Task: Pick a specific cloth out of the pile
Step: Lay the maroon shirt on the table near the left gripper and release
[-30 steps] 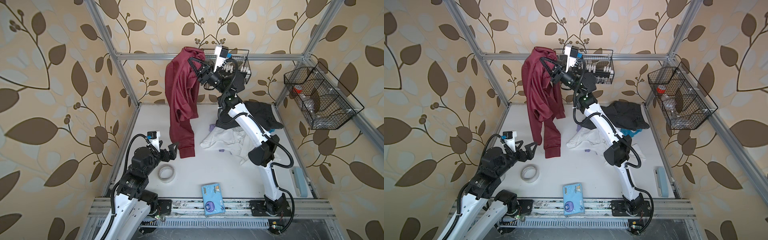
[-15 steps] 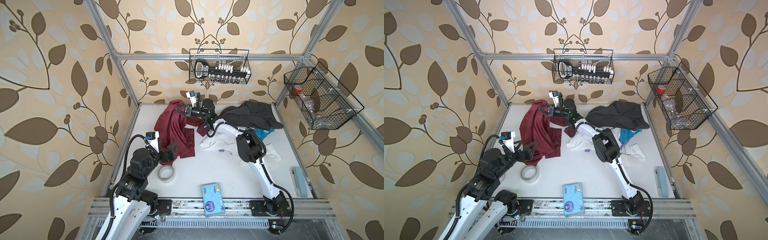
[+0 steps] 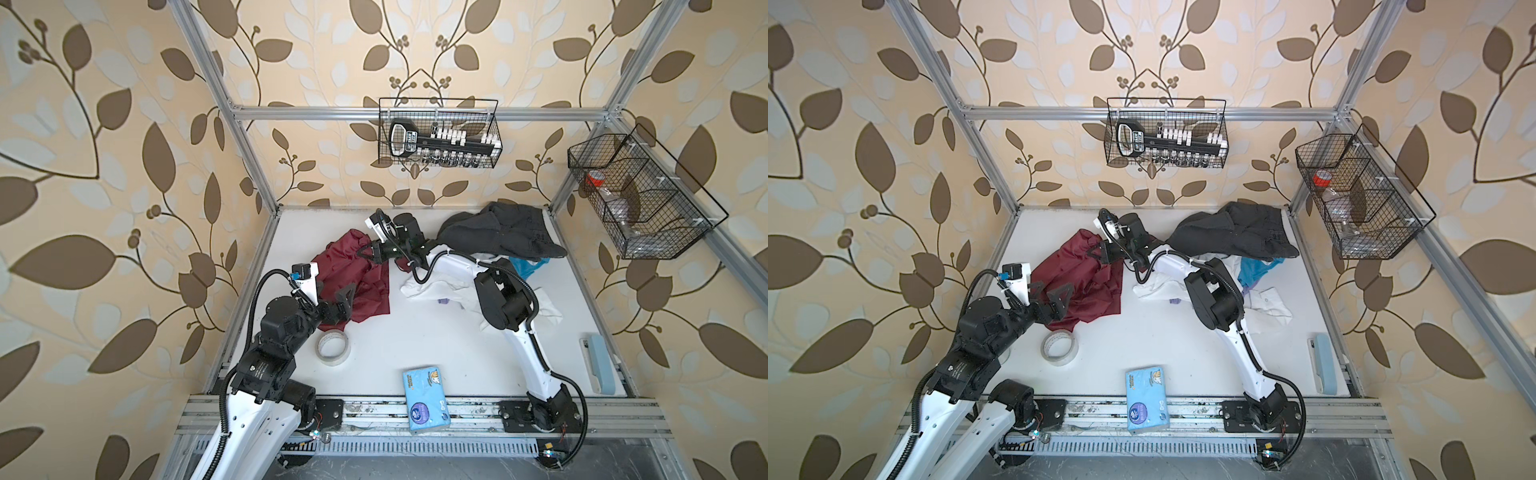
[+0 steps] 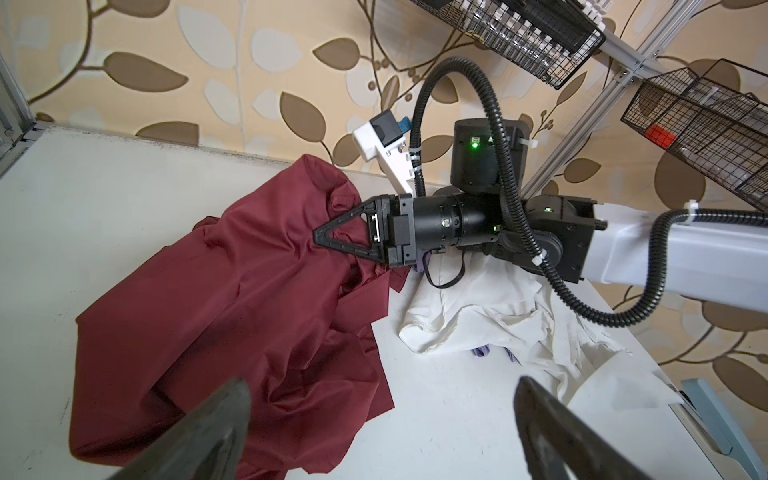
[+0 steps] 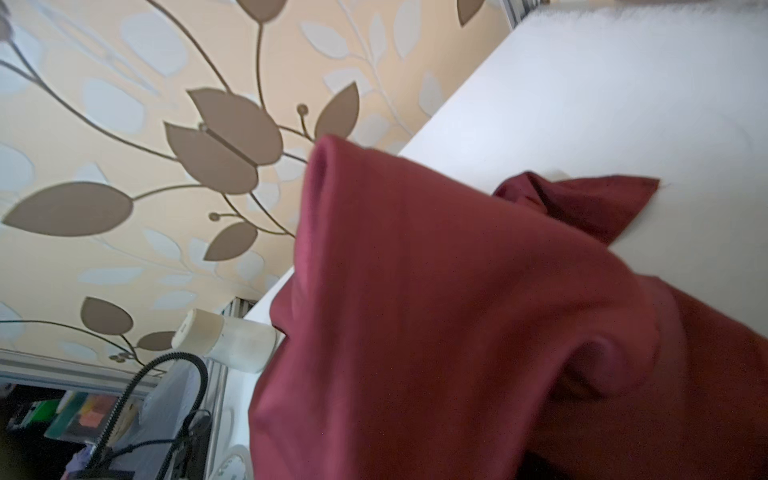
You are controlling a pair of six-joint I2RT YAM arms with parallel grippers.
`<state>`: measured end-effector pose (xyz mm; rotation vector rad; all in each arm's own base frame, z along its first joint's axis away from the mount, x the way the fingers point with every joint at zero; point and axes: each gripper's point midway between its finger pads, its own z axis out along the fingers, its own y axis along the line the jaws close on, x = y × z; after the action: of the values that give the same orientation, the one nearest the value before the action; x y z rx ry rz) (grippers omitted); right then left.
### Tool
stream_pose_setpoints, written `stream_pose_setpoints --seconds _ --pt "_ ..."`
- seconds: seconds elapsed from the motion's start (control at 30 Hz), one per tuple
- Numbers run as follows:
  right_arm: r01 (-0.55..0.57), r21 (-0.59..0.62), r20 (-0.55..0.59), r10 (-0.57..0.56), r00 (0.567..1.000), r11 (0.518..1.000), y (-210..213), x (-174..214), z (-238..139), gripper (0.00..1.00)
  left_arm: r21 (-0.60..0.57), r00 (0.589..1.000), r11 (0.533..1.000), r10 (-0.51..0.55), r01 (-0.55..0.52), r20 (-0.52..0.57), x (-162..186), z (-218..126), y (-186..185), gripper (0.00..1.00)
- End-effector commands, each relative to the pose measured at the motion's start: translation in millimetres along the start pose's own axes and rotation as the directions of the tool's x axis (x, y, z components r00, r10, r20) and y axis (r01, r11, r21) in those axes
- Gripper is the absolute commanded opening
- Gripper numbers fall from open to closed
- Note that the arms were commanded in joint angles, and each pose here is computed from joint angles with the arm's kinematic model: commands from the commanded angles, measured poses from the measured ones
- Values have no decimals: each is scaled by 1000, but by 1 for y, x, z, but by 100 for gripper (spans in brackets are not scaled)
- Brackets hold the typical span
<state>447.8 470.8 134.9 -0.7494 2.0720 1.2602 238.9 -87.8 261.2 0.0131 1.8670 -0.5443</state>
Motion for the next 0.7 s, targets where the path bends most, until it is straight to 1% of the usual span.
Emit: stream_pose_setpoints --seconds 0.0,0.03,0.07,0.17,0.27,0.3,0.47,0.53,0.6,0.67 --pt "25 87 -148 -11 989 996 -6 36 -3 29 9 1000 1000 3 -3 17 -4 1 -3 99" --pt "33 107 -179 -13 984 994 -8 45 -2 35 9 1000 1000 4 -4 16 -4 1 -3 99" --pt "40 133 -205 -12 979 990 -12 52 -2 39 10 1000 1000 6 -6 17 -4 1 -3 99" --pt "57 198 -259 -4 966 978 -21 67 -5 44 8 1000 1000 5 -5 14 -4 2 -3 99" --pt "83 260 -299 -1 954 962 -32 77 -12 53 8 1000 1000 6 -6 10 -3 2 -3 99" --pt "103 256 -325 -15 946 961 -24 86 -6 55 10 1000 1000 5 -5 10 -3 2 -3 99" --pt "110 280 -422 19 906 954 -32 120 5 56 9 1000 1000 7 -7 10 -3 2 -3 99" --pt "107 301 -455 45 889 948 -39 131 12 54 9 1000 1000 6 -6 10 -3 2 -3 99" --pt "82 322 -466 83 881 943 -49 138 19 52 9 1000 1000 5 -6 12 -4 2 -3 99" --pt "61 335 -454 105 885 940 -53 136 26 49 8 1000 1000 5 -5 12 -4 2 -3 99"
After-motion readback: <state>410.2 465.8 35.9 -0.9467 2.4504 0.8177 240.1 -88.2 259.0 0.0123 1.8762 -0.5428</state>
